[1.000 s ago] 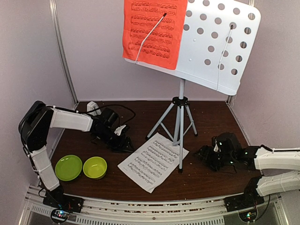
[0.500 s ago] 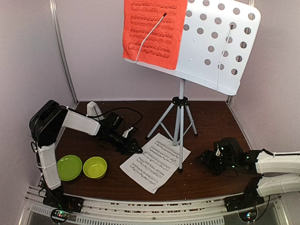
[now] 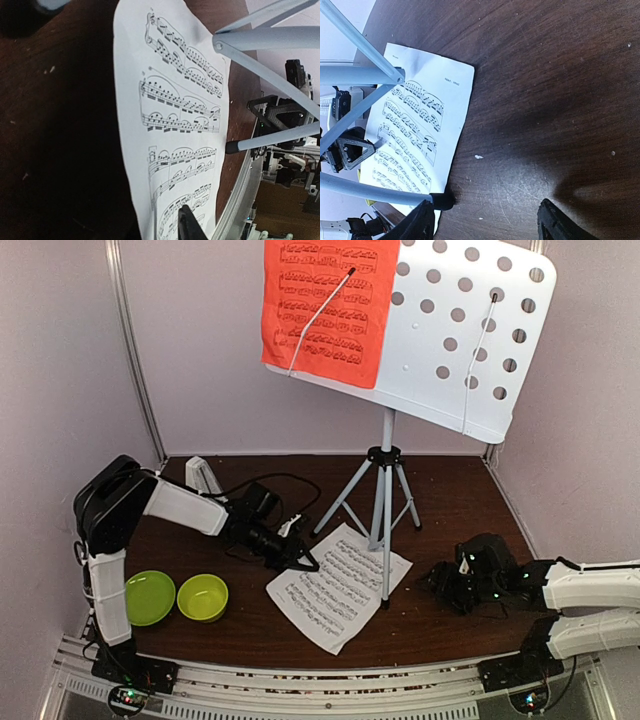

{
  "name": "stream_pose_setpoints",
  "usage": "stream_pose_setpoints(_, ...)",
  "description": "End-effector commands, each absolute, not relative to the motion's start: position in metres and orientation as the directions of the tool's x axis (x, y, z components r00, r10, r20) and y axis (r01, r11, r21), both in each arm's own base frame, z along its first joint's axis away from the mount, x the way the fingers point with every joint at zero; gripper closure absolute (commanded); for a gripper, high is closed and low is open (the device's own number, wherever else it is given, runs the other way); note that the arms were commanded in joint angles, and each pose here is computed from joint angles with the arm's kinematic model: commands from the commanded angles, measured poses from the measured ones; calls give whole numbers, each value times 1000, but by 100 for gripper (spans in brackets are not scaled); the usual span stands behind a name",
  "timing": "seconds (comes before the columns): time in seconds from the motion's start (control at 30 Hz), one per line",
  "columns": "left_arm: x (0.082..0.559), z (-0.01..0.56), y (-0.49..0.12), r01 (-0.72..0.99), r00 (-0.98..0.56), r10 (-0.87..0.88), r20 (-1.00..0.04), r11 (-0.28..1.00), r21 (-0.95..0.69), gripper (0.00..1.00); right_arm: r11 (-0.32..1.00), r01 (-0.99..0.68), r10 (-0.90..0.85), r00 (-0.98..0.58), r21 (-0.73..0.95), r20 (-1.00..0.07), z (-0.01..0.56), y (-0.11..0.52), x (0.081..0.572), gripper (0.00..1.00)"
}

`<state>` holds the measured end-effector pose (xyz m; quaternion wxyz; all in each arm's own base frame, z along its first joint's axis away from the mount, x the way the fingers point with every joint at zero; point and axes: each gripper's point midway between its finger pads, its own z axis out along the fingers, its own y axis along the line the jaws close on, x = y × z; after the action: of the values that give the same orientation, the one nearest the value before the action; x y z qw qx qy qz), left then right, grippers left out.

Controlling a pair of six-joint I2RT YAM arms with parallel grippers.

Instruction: Set up the instrument practice props

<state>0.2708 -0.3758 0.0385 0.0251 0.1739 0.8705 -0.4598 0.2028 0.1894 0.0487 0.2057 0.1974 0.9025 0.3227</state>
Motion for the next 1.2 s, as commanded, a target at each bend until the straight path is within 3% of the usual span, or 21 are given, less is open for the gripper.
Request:
stream_pose_setpoints(0.0,281,58,-379,374,-926,258,-277,523,-765,87,702,177,482,-831,690,-278,68,198,212,29)
stream_pose_setpoints(0.1,274,61,-362,387,-922,270,-278,587,-711,100,690,161,491,-820,705,-293,76,198,214,28)
stream_pose_setpoints(0.23,261,75,-334,435,-900,298,-317,644,-630,100,666,129,524,-782,734,-338,92,193,220,26)
stream_pose_setpoints(0.5,246,135,-295,610,-775,362,-518,645,-461,100,575,-11,615,-654,818,-440,137,179,227,20)
stream_pose_setpoints(0.63,233,187,-278,747,-611,410,-677,582,-321,100,594,-91,602,-609,799,-517,162,173,227,18)
stream_pose_setpoints(0.83,188,261,-262,912,-300,433,-850,390,-123,100,550,-233,555,-615,802,-560,186,188,220,14)
stream_pose_setpoints(1.17,129,322,-271,978,-157,358,-920,184,-96,100,431,-536,392,-614,726,-685,233,257,193,13)
